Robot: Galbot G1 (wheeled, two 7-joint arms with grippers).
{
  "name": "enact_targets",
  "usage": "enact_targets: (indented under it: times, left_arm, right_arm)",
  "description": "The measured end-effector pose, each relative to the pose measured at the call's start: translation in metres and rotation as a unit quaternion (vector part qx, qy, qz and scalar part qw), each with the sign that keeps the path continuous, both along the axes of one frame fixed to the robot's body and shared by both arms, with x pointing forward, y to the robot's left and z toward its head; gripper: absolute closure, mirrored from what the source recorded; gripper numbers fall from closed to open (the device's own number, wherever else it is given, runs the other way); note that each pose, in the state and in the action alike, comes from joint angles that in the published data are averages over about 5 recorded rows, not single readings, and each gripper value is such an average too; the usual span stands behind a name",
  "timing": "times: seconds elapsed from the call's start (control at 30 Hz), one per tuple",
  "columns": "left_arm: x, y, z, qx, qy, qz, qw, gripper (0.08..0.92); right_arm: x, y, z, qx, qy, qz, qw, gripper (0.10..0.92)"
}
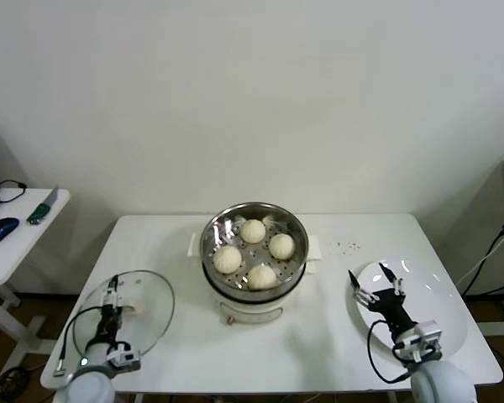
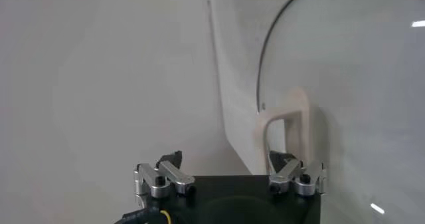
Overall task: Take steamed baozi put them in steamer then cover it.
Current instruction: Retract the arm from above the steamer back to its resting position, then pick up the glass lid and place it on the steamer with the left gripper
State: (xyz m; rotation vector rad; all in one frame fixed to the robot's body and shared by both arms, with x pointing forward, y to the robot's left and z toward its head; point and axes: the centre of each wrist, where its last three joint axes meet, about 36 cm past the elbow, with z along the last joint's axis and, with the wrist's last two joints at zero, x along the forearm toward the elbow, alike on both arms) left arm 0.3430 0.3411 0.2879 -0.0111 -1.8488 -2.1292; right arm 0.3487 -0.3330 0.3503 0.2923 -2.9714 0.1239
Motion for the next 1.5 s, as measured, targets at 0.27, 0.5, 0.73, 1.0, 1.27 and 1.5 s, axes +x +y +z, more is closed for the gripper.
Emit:
enact_targets:
  times: [0.27,0.5,0.73,1.0,1.27,1.5]
  left_arm:
    - [0.004,0.002,-0.005,-0.013,-0.005,0.002,1.0,0.277]
    - [0.003,0.003,-0.008,-0.022,-0.004,0.002,1.0,0.484]
    - [0.003,0.0,-0.005,-0.029,-0.009,-0.002,1.0,0.684]
    - [0.001,-0.002,0.004,-0.028,-0.019,-0.006,0.999,0.85]
    - [-0.005,-0.005,0.031,-0.011,-0.051,-0.007,0.999,0.85]
    - [-0.012,-0.019,0.07,0.008,-0.099,0.003,0.995,0.85]
  right_arm:
    - [-0.001,0.005,-0.005,-0.003,0.0,0.003,1.0,0.2]
    - [-0.001,0.008,-0.007,-0.005,-0.003,0.001,1.0,0.2]
    - [0.0,0.01,-0.009,-0.006,-0.005,0.001,1.0,0.2]
    - [0.003,0.008,-0.009,-0.013,-0.008,0.004,1.0,0.2]
    - [0.01,0.005,-0.006,-0.022,-0.011,0.009,1.0,0.2]
    - [0.016,-0.004,-0.004,-0.03,-0.007,0.017,0.999,0.2]
